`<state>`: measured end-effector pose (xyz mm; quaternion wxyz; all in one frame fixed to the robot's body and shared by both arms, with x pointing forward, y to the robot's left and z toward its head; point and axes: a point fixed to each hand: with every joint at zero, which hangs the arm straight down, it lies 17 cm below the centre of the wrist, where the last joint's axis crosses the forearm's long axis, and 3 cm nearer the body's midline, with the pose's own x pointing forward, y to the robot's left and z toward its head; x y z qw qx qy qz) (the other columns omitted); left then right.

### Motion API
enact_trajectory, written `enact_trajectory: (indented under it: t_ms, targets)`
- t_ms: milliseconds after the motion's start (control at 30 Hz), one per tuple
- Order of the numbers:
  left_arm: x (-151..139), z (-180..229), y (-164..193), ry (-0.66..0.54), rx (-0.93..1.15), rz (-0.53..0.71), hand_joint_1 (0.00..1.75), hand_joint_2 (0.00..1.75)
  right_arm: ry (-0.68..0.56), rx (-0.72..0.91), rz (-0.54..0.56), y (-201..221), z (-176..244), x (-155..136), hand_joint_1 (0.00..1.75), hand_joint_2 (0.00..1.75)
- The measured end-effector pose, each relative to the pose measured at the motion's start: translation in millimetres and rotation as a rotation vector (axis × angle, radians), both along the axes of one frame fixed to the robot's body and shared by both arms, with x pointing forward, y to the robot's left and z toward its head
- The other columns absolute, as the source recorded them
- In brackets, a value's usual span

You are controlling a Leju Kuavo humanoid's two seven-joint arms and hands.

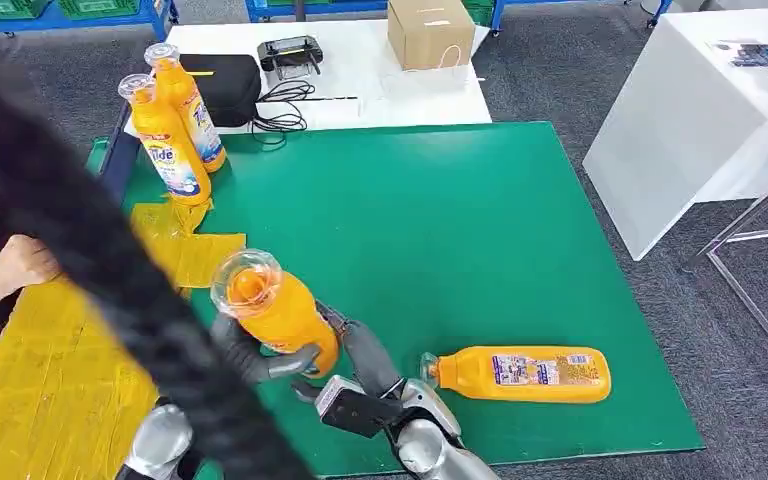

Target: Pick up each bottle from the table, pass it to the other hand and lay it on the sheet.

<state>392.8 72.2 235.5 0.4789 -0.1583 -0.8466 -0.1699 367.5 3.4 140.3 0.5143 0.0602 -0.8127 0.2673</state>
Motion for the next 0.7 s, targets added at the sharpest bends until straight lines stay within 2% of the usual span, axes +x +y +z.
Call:
enact_trajectory:
  t_ms: [267,500,700]
  targets:
    - [66,-19,111,-0.147,0.499,0.474,1.75,1.75,-0.135,0.073,-0.16,-61,51,0,0.0,1.75]
    - [101,-40,178,-0.159,0.782,0.655,1.75,1.75,-0.209,0.099,-0.207,-89,78,0,0.0,1.75]
    - [112,-68,208,-0.118,0.916,0.696,1.75,1.75,-0.236,0.111,-0.2,-92,91,-2,0.0,1.75]
